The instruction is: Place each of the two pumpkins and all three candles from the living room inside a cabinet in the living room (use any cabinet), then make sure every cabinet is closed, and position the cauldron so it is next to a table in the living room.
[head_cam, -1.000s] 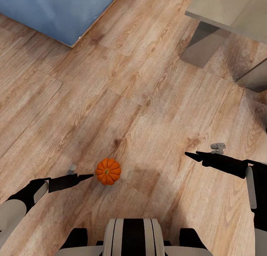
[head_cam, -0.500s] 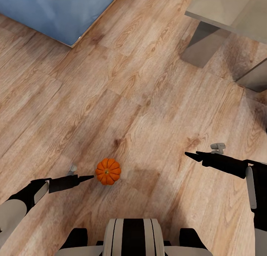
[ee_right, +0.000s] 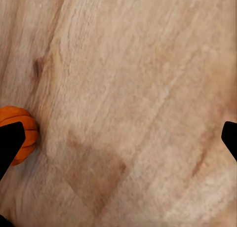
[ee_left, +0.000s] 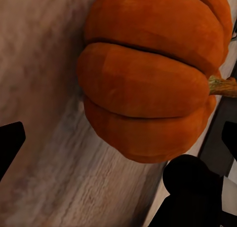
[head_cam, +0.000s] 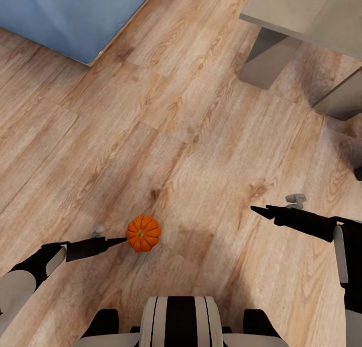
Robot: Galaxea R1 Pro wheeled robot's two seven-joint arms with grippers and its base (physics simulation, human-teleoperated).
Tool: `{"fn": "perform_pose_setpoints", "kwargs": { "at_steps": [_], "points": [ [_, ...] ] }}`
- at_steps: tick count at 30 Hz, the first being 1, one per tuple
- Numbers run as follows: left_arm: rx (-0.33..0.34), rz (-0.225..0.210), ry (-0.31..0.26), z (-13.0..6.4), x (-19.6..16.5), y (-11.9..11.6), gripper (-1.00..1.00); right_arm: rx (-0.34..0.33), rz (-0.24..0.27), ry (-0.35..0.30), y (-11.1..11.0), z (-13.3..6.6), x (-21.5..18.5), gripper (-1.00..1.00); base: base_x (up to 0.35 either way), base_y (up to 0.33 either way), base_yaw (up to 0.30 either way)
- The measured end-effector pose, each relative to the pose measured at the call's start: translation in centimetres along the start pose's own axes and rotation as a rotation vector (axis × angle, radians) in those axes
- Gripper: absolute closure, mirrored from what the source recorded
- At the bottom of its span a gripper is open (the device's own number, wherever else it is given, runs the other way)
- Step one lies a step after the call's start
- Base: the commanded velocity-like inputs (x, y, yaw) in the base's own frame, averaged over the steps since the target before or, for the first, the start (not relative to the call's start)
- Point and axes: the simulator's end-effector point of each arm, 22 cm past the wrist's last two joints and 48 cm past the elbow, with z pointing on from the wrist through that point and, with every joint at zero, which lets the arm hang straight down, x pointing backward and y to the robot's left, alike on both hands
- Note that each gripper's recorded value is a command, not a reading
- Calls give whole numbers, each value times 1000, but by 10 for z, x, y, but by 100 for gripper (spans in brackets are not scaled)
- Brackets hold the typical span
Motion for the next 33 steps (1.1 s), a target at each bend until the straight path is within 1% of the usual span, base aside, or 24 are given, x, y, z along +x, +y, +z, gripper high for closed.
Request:
{"fn": "perform_pose_setpoints", "kwargs": {
  "at_steps": [9,23,24,26,29,33],
  "points": [
    [-6,-3,-11,0,-2,1,-100,2,1,-1,-1,0,0,-100,0,0,-6],
    [-5,-3,-12,1,-3,1,-100,3,1,-1,-1,-1,0,-100,0,0,-22],
    [-2,1,-22,-2,-4,1,-100,-6,8,-10,1,-1,-3,-100,0,0,0],
    [0,5,-4,-6,-1,1,-100,-15,9,-21,3,-2,-8,-100,0,0,0],
    [16,5,-4,-6,-1,-2,-100,-17,9,-21,3,-2,-8,-100,0,0,0],
    [16,5,-4,-6,-1,-2,-100,-17,9,-21,3,-2,-8,-100,0,0,0]
  ]
}}
